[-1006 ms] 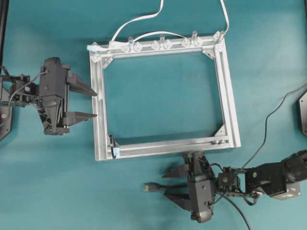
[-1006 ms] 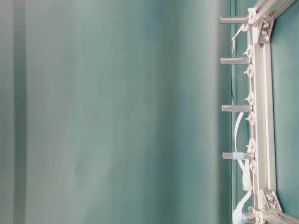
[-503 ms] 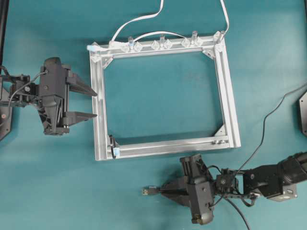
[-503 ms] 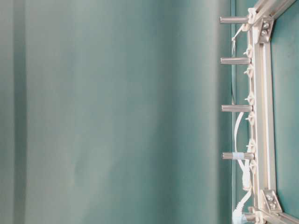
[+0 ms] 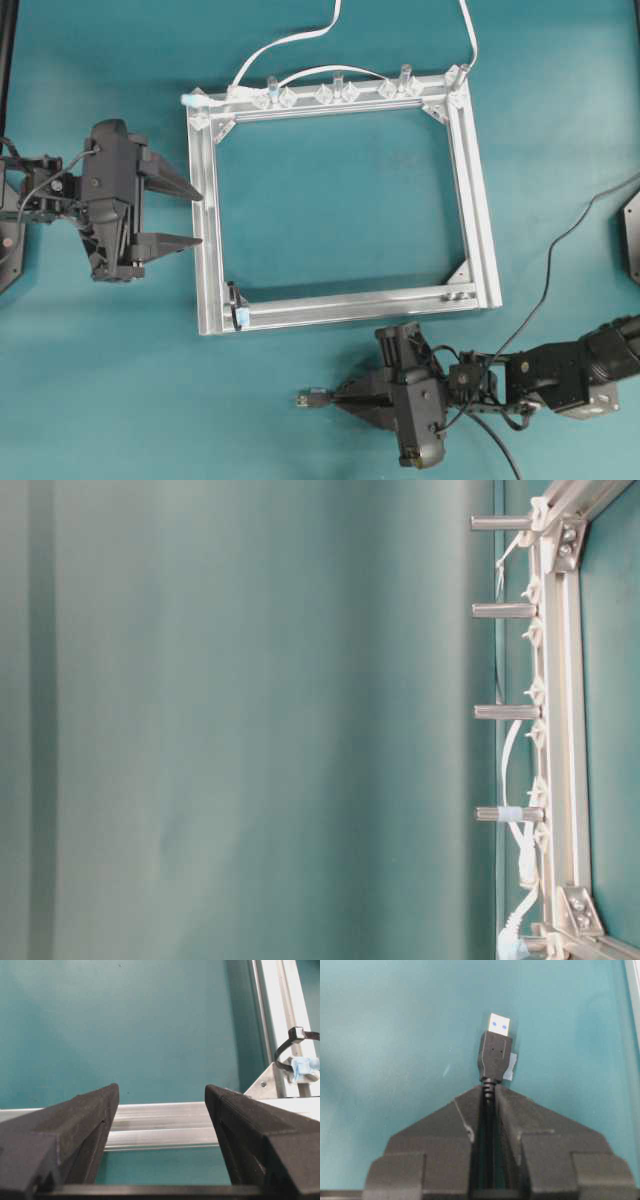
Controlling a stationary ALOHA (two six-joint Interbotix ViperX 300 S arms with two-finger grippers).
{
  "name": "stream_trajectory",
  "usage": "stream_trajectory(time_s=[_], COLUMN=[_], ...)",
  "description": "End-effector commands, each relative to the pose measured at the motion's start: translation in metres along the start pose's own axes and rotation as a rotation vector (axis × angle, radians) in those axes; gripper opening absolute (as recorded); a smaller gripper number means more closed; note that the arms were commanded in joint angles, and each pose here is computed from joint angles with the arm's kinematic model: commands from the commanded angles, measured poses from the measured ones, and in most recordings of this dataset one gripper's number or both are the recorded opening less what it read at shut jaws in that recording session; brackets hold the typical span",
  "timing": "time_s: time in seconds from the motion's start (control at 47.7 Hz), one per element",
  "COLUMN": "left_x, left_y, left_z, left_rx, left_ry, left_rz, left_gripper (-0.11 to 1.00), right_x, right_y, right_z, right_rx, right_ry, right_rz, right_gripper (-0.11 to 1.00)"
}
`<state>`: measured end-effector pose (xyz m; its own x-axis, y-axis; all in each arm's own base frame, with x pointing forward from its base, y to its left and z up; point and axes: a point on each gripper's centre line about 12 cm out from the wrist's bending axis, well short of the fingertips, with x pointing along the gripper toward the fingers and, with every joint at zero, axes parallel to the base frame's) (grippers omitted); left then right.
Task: Insert the wire through the string loop located on the left side.
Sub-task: 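Grasp the black USB cable behind its plug with the right gripper, then lift the USB cable and carry it toward the zip-tie loop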
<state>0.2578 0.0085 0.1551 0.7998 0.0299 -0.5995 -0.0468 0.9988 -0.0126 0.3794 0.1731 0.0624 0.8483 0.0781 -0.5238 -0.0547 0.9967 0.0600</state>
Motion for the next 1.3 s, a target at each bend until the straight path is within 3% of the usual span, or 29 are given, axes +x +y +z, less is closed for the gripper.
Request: stream_trajectory(time_s=[0.0, 0.377, 0.776, 1.279], left_x=[-0.001, -0.001, -0.001, -0.001], left_y=[-0.001, -0.001, -0.001, -0.001], left_z=[0.009, 0.011, 0.013, 0.015], left_rx=[-0.007, -0.007, -0.007, -0.021], left_ry=[-0.029, -0.034, -0.038, -0.043], left_rz=[-0.004, -0.004, -0.004, -0.005], left_gripper=[0.77, 0.77, 0.77, 0.77], right_x=[-0.004, -0.021, -0.042, -0.046], right_y=[0.001, 0.0, -0.011, -0.014], right_z=[0.017, 0.048, 0.082, 0.089], right_rx=[0.02, 0.034, -0.028, -0.037], right_ry=[-0.038, -0.098, -0.111, -0.112], right_rz=[0.006, 0.027, 0.054, 0.061], right_gripper=[0.1, 0.1, 0.1, 0.1])
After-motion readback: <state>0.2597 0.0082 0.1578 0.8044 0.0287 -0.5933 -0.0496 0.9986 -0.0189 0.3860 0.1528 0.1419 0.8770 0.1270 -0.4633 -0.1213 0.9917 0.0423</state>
